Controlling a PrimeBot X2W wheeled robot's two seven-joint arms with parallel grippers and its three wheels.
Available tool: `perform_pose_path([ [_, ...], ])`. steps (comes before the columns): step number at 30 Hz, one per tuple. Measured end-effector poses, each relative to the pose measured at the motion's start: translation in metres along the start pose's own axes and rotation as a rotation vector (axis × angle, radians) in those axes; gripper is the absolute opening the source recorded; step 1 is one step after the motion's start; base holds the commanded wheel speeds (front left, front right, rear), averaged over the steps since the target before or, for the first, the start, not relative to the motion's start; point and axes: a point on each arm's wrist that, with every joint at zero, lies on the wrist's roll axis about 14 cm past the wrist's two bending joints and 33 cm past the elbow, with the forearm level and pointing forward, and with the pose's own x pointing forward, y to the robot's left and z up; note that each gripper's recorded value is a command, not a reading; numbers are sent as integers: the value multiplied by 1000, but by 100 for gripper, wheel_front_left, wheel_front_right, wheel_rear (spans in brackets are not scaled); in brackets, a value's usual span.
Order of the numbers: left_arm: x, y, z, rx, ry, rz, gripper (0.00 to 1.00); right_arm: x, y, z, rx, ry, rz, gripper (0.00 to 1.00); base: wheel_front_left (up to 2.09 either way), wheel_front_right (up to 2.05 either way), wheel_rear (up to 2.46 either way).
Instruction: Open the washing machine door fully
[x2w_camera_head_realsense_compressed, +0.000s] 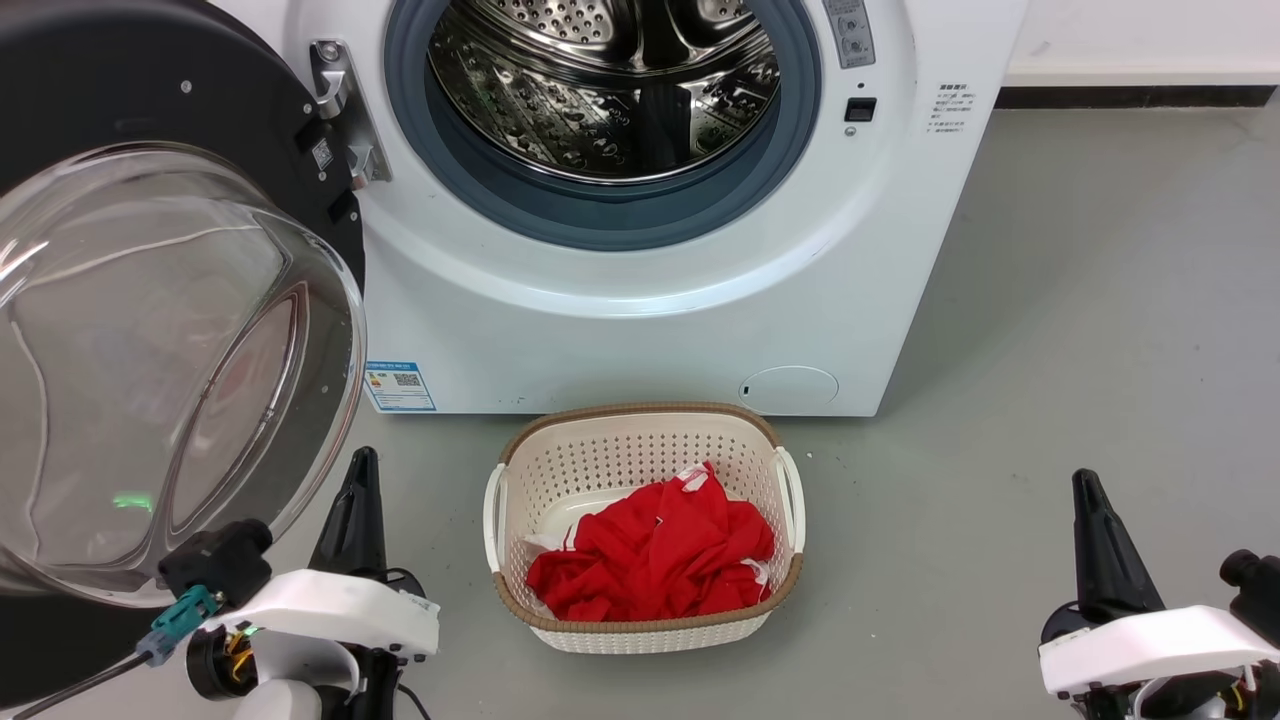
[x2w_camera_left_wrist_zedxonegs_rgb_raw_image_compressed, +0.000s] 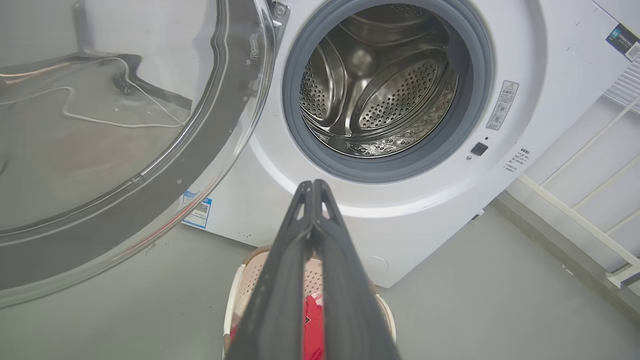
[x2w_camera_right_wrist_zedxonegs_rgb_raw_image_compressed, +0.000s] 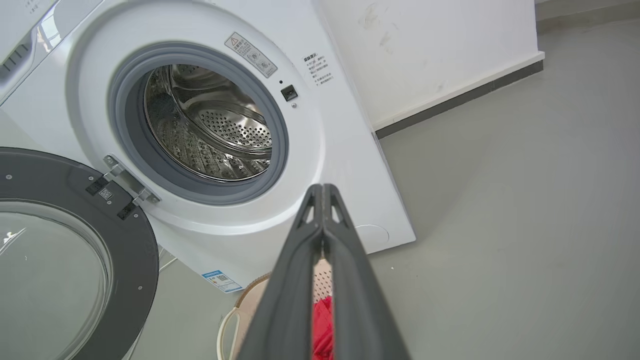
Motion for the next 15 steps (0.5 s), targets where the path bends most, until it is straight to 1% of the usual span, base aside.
perform_pose_path([
  [5, -1, 3, -2, -85, 16, 12, 0, -1, -3, -2, 81, 10, -15, 0, 0, 0, 0],
  [6, -1, 5, -3, -133, 21, 23, 0, 0, -4, -2, 129, 12, -21, 0, 0, 0, 0],
  [15, -2, 8, -4, -270, 37, 39, 0, 3, -5, -1, 261, 14, -33, 0, 0, 0, 0],
])
